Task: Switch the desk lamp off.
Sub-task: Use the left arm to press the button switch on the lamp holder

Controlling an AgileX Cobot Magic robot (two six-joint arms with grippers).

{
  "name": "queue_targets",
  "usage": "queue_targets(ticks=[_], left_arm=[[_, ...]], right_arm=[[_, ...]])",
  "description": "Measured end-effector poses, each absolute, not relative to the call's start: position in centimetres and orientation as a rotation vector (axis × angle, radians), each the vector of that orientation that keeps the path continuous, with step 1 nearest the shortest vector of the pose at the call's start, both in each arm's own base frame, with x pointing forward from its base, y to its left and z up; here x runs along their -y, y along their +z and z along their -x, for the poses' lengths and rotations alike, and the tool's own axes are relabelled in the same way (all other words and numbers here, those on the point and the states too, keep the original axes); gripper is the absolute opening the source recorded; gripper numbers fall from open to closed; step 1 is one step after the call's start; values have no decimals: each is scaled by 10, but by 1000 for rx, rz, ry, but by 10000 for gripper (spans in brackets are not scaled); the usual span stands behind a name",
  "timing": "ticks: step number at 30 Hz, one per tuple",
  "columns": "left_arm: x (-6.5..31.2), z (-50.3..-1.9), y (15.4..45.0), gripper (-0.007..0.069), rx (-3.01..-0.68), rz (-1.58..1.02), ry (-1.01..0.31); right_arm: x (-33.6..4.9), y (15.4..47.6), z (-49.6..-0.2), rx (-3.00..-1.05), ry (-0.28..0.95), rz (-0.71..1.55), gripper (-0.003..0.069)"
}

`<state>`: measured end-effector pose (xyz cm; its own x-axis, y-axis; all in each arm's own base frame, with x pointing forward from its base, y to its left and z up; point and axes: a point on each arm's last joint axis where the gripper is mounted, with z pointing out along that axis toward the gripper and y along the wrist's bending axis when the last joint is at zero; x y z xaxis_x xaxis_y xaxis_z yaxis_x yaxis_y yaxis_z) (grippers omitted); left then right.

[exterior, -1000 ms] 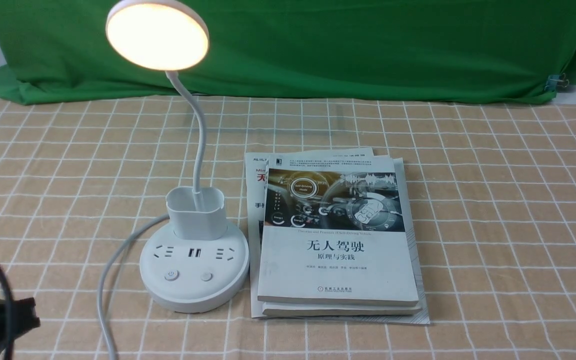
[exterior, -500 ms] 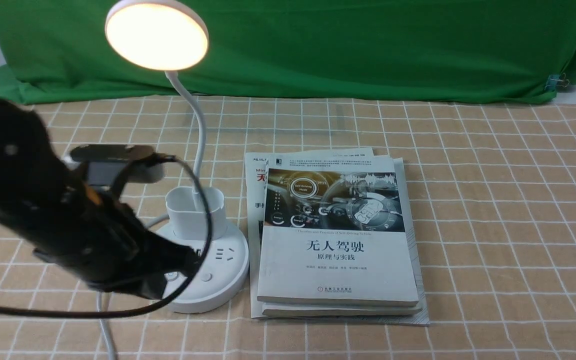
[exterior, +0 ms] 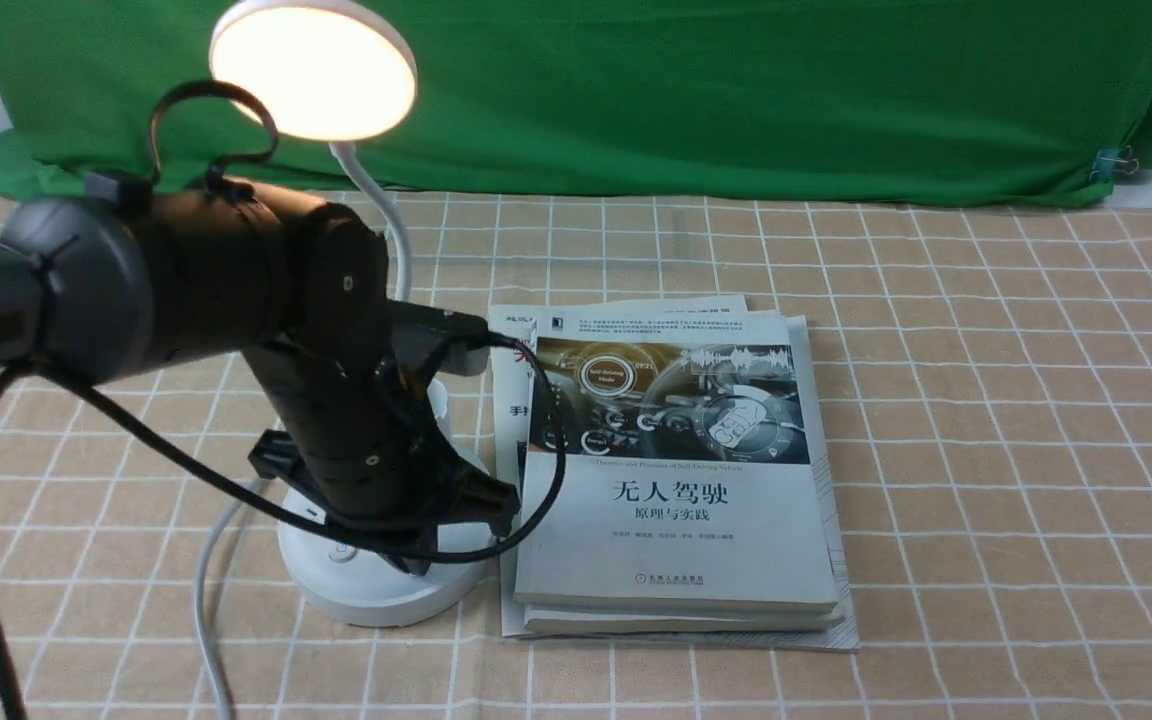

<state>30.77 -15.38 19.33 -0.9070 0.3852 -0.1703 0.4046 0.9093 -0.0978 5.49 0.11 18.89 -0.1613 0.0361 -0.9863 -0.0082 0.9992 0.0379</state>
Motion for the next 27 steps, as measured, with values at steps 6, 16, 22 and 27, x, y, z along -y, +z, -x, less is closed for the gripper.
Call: queue_targets(ticks=[6, 16, 22, 27], left_arm=[[157, -313, 190, -1, -2935, -613, -195], [149, -302, 230, -1, -2806, -619, -180], [150, -309, 215, -1, -2815, -639, -142], [153, -316, 191, -1, -2881, -650, -121]], right_arm=[[-1, 189, -55, -1732, 39, -21, 243], [-1, 189, -55, -1732, 38, -20, 243], [-1, 189, -55, -1732, 38, -20, 243], [-1, 189, -55, -1732, 38, -20, 243]])
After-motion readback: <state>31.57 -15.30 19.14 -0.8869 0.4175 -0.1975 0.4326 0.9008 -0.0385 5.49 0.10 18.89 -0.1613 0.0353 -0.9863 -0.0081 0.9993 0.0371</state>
